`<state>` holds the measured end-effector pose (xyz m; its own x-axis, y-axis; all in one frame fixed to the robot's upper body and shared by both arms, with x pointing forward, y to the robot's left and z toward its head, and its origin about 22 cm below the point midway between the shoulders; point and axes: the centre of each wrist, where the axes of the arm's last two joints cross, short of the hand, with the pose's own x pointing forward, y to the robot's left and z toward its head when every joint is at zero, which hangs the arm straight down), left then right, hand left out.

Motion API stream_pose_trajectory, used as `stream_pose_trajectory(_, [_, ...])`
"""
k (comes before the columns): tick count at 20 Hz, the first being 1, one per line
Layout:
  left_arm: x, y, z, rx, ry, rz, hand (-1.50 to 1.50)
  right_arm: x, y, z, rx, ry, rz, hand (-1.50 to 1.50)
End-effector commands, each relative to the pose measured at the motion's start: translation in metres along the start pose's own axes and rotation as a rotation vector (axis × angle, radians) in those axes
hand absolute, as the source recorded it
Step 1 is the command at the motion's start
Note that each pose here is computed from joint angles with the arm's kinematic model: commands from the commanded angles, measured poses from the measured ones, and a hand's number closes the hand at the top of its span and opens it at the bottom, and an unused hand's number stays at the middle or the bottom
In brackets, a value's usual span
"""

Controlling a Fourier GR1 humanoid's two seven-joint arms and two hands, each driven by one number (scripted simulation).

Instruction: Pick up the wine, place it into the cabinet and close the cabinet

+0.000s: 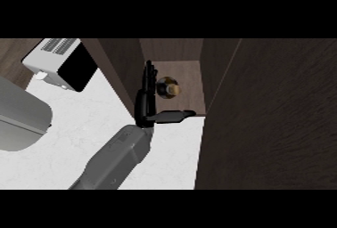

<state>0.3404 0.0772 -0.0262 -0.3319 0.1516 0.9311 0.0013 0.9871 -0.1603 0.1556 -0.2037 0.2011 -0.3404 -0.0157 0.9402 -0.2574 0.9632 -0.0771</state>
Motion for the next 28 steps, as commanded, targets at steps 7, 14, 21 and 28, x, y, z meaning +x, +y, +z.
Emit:
stream_pose_trajectory(7, [0.047,-0.029,0.073,-0.021,0.006,0.067,-1.50,0.012,-0.009,0.026,-0.012,-0.009,0.009,-1.50])
stream_pose_trajectory(14, [0.073,-0.018,0.125,0.047,0.003,0.050,-1.50,0.010,0.003,0.015,-0.021,-0.017,-0.010,-1.50])
stream_pose_trajectory(21, [0.113,0.013,0.145,0.041,-0.017,0.103,-1.50,0.000,-0.002,0.014,0.026,0.001,-0.010,-1.50])
stream_pose_trajectory(28, [0.122,0.037,0.161,-0.055,-0.018,0.118,-1.50,0.013,0.007,0.034,0.159,0.070,-0.054,1.50])
